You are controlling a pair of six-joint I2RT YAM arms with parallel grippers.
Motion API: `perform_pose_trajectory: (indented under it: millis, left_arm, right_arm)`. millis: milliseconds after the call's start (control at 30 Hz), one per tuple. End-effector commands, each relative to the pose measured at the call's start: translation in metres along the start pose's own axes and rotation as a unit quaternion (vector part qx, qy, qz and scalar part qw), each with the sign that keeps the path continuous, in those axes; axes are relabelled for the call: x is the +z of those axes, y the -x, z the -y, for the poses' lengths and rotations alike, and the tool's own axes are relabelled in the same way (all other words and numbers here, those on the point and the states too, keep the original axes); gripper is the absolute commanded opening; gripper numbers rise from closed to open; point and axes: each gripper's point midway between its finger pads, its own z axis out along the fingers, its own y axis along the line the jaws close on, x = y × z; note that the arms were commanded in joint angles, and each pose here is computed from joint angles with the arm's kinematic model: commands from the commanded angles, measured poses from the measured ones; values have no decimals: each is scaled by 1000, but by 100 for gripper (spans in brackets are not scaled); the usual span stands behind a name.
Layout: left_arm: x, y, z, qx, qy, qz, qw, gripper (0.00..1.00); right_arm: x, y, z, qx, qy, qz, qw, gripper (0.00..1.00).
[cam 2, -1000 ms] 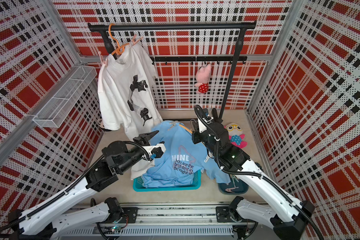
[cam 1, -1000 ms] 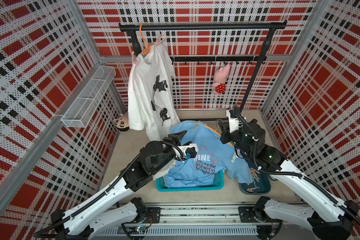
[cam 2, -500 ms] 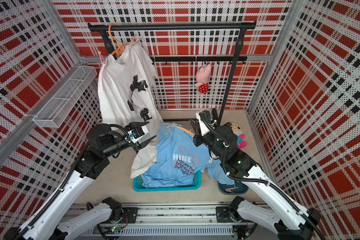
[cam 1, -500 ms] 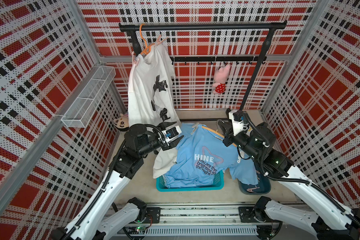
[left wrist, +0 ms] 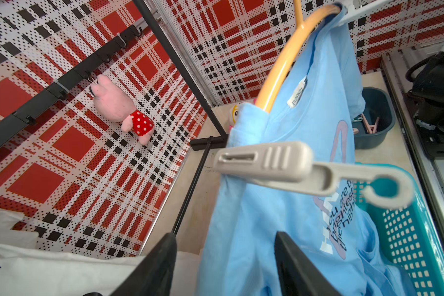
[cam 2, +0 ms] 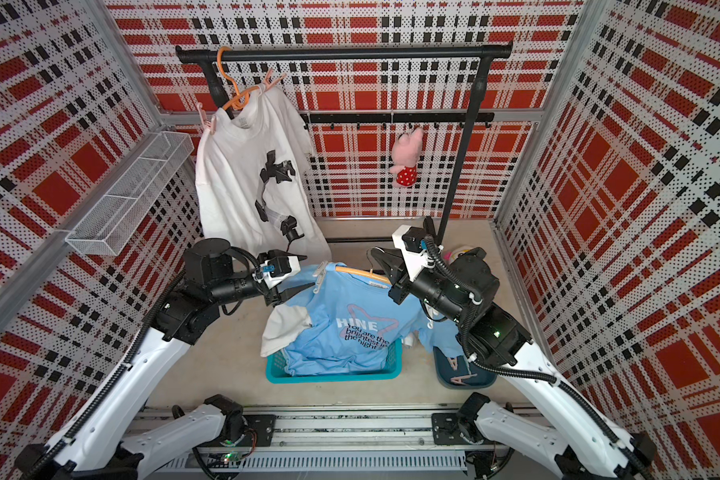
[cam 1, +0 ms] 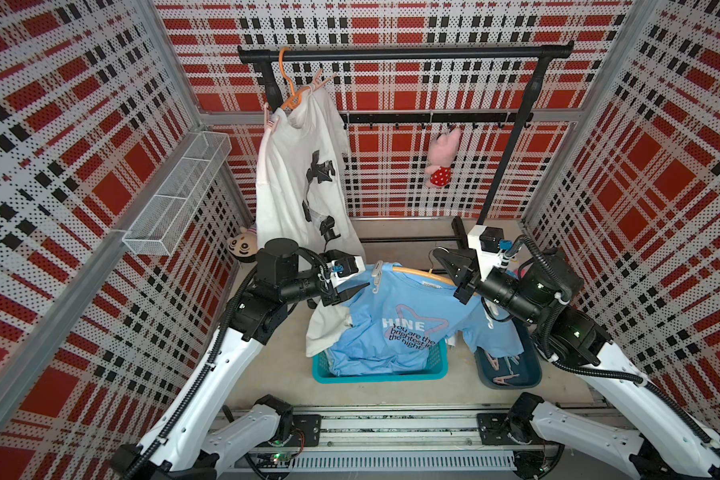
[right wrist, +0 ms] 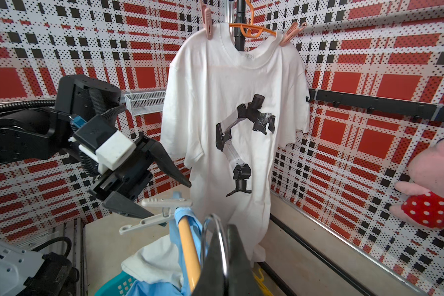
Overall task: Use clothespins to secure the t-shirt on both sides of the hanger
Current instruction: Hang the hanger on the clothesline.
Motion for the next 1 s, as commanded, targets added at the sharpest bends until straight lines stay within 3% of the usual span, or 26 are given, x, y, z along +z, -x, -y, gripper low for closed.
perform_pose_trajectory:
  millis: [0, 333, 467, 733, 967]
  left_arm:
    - [-4, -1, 7, 19, -18, -6, 1000, 63]
    - [-5, 7, 28, 7, -68, 21, 997, 54]
    - [-4, 7, 37, 2, -76, 21, 997, 40]
    - [-6, 14, 56, -3, -87, 24, 996, 27]
    - [-17, 25, 60, -8, -69, 36, 997, 4]
  right_arm:
    - [-17, 47, -11, -28, 24, 72, 997, 0]
    - [-21, 52, -14, -41, 30, 89, 995, 0]
    - [-21, 55, -12, -47, 23, 96, 994, 0]
    - [-9, 51, 1, -57, -8, 86, 995, 0]
    - [-3, 48, 5, -57, -18, 84, 995, 0]
